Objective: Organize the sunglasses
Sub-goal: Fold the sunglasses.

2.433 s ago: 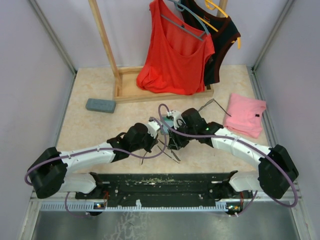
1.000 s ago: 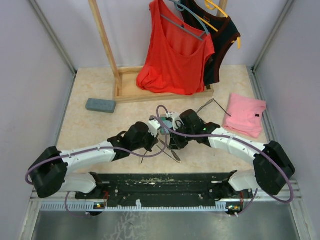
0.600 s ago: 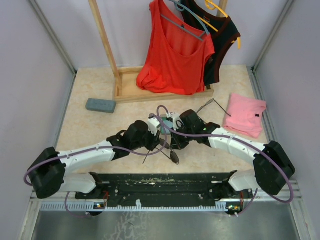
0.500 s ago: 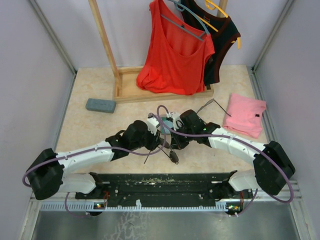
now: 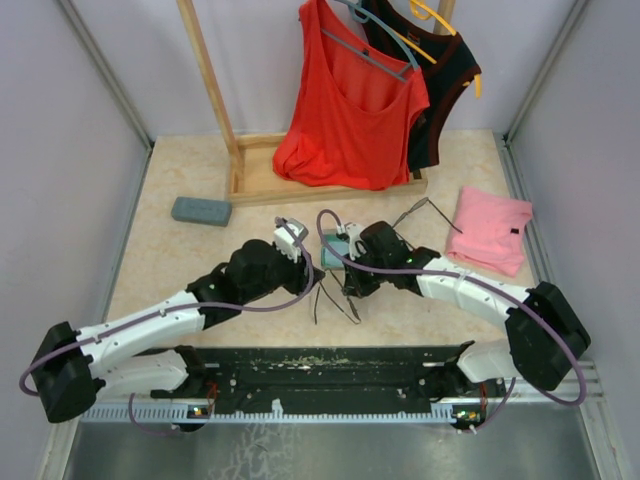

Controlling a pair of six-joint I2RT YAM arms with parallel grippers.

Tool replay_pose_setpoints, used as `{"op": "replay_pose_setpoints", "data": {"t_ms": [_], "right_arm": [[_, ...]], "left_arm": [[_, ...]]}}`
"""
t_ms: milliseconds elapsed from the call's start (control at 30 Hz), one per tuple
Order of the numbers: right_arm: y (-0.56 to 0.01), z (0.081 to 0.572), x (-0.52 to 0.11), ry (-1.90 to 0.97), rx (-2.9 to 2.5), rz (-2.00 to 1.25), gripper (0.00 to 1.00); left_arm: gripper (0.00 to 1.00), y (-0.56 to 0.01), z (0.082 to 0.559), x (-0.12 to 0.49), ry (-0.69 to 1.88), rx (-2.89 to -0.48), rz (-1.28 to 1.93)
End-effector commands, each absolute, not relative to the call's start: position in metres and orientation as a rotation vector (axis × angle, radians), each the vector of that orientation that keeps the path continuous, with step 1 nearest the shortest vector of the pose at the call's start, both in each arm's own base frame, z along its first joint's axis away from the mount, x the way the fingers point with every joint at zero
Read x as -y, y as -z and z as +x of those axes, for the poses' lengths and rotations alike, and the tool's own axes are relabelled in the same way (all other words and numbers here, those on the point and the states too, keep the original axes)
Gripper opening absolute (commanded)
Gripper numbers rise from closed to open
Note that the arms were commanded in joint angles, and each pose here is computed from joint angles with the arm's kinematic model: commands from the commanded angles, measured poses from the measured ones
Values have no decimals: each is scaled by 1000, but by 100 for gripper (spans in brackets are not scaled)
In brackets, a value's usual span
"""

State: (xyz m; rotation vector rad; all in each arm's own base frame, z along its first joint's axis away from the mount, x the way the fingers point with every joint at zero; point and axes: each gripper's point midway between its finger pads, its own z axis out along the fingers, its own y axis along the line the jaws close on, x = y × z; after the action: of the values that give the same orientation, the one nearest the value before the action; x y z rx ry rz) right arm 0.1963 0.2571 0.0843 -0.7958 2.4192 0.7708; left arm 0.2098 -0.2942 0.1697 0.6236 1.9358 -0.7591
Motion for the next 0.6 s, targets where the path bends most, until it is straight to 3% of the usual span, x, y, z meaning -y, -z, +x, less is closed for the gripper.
{"op": "replay_pose_setpoints", "data": {"t_ms": [0,300,567], "right_arm": [[-101,213,-260,-757,-2336,-712,0],[-129,226,-253,-748,-2221,-534,0],[-147,225,-252,-806,-2184,-407,0]], "left_arm": [[50,-175,218,279,717,-1940,475],[42,-159,229,244,624,-2015,163],[38,-141,225,252,643,-2069,194]]}}
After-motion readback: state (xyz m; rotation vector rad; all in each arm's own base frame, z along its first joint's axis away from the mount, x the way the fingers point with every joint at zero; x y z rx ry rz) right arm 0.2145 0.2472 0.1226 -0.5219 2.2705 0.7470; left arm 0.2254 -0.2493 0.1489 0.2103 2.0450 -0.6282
